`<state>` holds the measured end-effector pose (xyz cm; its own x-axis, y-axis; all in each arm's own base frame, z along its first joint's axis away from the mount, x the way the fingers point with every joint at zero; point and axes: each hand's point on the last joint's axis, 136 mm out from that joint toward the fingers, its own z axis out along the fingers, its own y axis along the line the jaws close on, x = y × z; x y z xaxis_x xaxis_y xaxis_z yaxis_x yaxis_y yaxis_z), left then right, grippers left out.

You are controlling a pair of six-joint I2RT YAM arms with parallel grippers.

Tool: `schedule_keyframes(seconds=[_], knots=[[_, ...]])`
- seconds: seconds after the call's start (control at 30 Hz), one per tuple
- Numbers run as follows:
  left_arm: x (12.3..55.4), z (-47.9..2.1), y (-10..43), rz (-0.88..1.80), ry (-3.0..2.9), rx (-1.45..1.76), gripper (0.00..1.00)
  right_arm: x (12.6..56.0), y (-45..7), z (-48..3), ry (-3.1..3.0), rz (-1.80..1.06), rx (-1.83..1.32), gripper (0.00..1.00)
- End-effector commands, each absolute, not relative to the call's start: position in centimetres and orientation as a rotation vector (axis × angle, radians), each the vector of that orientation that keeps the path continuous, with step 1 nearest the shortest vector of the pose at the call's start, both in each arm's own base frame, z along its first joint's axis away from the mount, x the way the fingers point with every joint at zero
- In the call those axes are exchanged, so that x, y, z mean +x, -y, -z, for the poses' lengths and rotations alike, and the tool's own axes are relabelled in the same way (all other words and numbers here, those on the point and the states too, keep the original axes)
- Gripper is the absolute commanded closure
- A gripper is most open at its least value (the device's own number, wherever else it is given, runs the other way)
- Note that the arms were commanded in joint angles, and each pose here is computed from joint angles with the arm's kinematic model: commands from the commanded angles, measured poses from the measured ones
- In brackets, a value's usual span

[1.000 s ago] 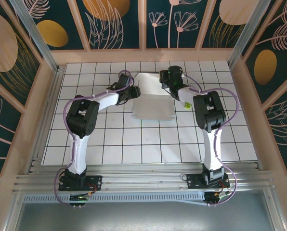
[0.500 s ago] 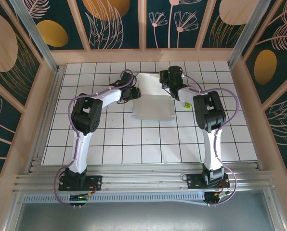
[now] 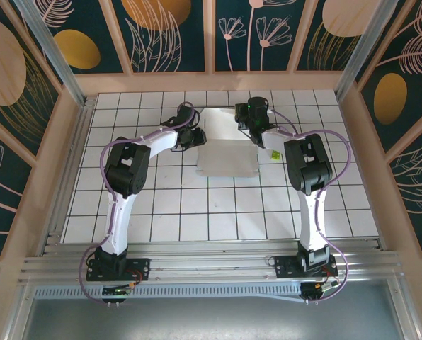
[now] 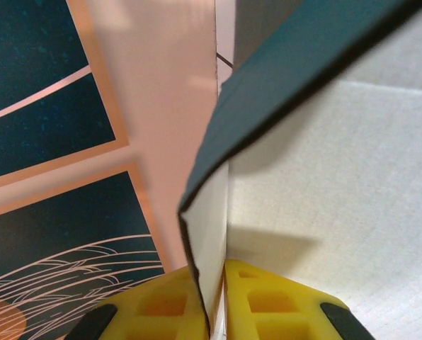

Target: Fold the paper box

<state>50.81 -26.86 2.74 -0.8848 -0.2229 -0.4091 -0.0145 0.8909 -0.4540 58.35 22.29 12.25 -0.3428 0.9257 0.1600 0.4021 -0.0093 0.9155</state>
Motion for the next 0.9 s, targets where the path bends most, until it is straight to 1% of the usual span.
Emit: schedule_keyframes(seconds=[0.0, 0.17, 0.27, 0.37, 0.53, 0.67, 0.87], knots=[[51.1, -3.4, 28.3, 0.688, -2.570, -0.123, 0.79, 57.9, -22.4, -13.9, -1.742, -1.342, 1.338, 0.87], [51.5, -3.1, 28.2, 0.651, -2.563, -0.074, 0.85, 57.8, -22.4, -13.7, -1.745, -1.343, 1.339, 0.87], [51.6, -2.9, 28.5, 0.620, -2.565, -0.032, 0.87, 57.8, -22.5, -13.7, -1.746, -1.345, 1.338, 0.87], [51.6, -2.7, 28.7, 0.515, -2.570, 0.031, 0.89, 57.7, -22.4, -13.7, -1.747, -1.343, 1.336, 0.87], [51.7, -1.8, 28.4, 0.291, -2.585, 0.121, 0.90, 57.7, -22.4, -13.6, -1.749, -1.342, 1.338, 0.87], [51.5, -1.2, 28.2, 0.162, -2.587, 0.168, 0.90, 57.7, -22.4, -13.6, -1.745, -1.345, 1.339, 0.87], [51.3, -0.6, 29.2, 0.096, -2.557, 0.208, 0.89, 57.6, -22.6, -13.6, -1.748, -1.350, 1.336, 0.87]])
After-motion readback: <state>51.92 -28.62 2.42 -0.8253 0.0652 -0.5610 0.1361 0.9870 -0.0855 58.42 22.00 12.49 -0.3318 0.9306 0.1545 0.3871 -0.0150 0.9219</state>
